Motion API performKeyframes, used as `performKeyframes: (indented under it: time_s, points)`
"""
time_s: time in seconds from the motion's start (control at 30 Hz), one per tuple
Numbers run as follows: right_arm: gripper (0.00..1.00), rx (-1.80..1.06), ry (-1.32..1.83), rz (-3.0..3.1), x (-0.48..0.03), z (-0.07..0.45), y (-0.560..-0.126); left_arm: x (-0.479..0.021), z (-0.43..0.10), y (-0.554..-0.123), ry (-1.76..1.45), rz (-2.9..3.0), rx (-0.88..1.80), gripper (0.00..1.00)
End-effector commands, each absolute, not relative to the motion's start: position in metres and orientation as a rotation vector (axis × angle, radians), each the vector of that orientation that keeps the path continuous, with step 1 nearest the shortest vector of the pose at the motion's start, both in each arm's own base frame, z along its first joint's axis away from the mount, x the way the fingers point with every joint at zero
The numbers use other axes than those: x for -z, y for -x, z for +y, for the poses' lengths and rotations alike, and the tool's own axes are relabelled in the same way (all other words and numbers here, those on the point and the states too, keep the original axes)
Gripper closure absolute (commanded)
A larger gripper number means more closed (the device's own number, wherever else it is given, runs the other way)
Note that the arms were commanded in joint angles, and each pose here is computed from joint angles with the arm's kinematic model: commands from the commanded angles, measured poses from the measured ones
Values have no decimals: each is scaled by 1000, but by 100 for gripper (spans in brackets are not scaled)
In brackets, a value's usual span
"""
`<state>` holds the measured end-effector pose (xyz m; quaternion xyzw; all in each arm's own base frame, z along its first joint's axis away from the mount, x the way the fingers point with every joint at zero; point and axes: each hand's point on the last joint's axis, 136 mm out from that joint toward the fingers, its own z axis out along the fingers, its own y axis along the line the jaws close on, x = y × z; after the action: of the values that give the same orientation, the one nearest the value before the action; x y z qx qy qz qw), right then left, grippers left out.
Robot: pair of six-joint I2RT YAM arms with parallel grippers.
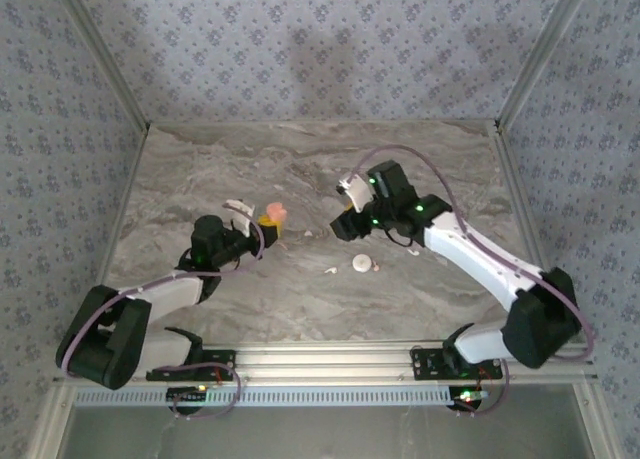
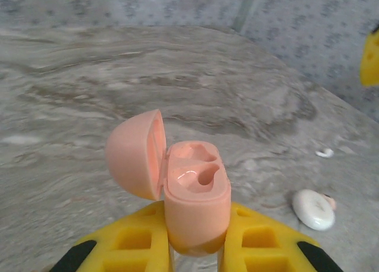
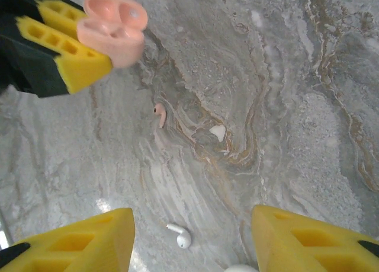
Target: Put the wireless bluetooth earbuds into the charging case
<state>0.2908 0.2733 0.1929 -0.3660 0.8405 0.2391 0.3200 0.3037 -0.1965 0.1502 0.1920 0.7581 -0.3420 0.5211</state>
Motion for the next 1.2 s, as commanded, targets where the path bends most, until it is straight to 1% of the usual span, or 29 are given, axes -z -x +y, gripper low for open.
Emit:
performKeyframes:
  time_s: [0.0, 0.2, 0.43, 0.63, 0.87, 1.03, 1.17]
  points:
    - [44, -518, 956, 2278, -184, 289, -308, -168, -174, -321, -289, 1817, 755, 84]
    - [45, -518, 1016, 2365, -150, 336, -326, -169, -125, -333, -48, 1844, 642, 84]
    - [45, -520, 1113, 2434, -110, 386, -331, -165, -85, -330, 101, 1867, 505, 84]
    - [46, -539, 1143, 2454, -75, 420, -335, -163, -63, -327, 191, 1848, 481, 84]
    - [46, -506, 1167, 2484, -41, 436, -337, -164, -57, -325, 213, 1846, 474, 84]
    - [47, -439, 1168, 2501, -27, 433, -339, -165, -56, -325, 219, 1841, 474, 84]
    - [50, -390, 1170, 2510, -19, 430, -340, -166, -55, -324, 220, 1840, 472, 84]
